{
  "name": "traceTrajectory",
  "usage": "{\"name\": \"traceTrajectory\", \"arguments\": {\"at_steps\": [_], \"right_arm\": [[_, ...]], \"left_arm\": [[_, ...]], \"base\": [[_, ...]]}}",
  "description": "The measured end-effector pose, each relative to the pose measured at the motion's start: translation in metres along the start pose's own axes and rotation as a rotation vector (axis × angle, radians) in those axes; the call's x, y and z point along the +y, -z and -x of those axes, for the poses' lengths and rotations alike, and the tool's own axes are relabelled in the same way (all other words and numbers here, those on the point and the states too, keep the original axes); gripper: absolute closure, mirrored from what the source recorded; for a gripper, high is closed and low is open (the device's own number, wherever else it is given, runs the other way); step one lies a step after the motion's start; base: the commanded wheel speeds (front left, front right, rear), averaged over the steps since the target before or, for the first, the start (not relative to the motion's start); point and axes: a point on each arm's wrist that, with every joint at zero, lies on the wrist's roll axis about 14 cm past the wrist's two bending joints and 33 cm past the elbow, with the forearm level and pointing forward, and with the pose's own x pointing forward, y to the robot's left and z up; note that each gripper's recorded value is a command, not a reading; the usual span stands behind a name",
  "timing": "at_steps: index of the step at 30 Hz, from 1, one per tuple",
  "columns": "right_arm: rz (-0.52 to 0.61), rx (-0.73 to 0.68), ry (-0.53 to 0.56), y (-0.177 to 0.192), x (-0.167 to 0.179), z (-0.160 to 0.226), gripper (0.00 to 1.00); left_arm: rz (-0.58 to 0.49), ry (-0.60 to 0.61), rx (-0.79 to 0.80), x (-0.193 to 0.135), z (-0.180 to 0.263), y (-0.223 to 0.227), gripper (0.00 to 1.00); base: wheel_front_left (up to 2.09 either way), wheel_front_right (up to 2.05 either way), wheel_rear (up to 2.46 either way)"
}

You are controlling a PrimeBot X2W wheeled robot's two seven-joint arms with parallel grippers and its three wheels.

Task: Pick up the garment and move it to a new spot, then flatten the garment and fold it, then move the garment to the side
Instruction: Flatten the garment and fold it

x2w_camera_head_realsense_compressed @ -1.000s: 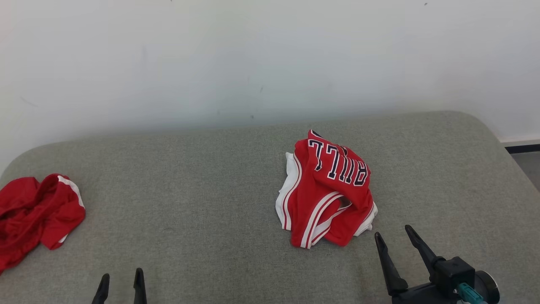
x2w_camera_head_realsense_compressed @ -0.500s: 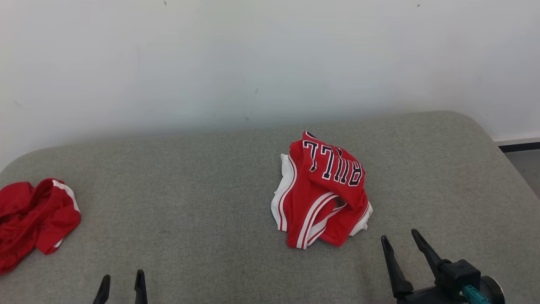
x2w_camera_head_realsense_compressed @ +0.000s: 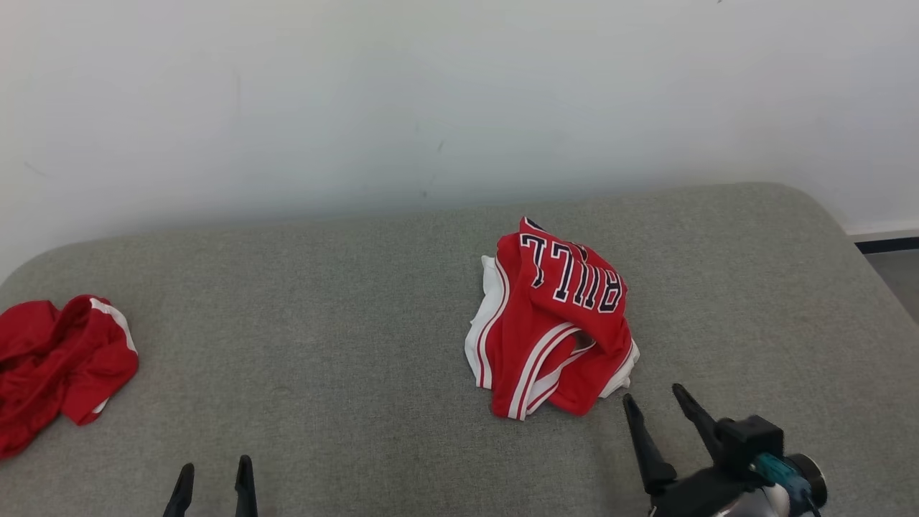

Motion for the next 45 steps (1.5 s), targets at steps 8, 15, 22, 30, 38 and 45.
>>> {"name": "traceTrajectory", "arguments": {"at_steps": [8,15,22,30,38,45], "right_arm": [[-0.045,0.16,-0.112,0.013,0.038,-0.041,0.0],[-0.066,0.293,-0.169,0.034,0.06,-0.068,0.0],[-0.078,0.402,-0.227,0.059,0.084,-0.079,0.0],[-0.073,0.434,-0.273,0.066,0.101,-0.089,0.0],[-0.097,0.294,-0.363,0.035,0.132,-0.097,1.0],[-0.076,0.053,-0.451,-0.048,0.156,-0.114,1.0]], "left_arm": [[-0.003,0.001,0.016,-0.003,-0.001,0.006,0.0],[0.0,-0.021,0.026,0.002,0.0,0.009,0.0],[-0.001,-0.054,0.033,0.012,0.005,0.011,0.0],[-0.001,-0.077,0.044,0.017,0.008,0.014,0.0],[-0.002,-0.089,0.044,0.021,0.01,0.014,0.0],[0.002,-0.074,0.032,0.015,0.011,0.011,0.0]], "base": [[0.0,0.0,0.0],[0.0,0.0,0.0],[0.0,0.0,0.0],[0.0,0.0,0.0],[0.0,0.0,0.0],[0.0,0.0,0.0]]}}
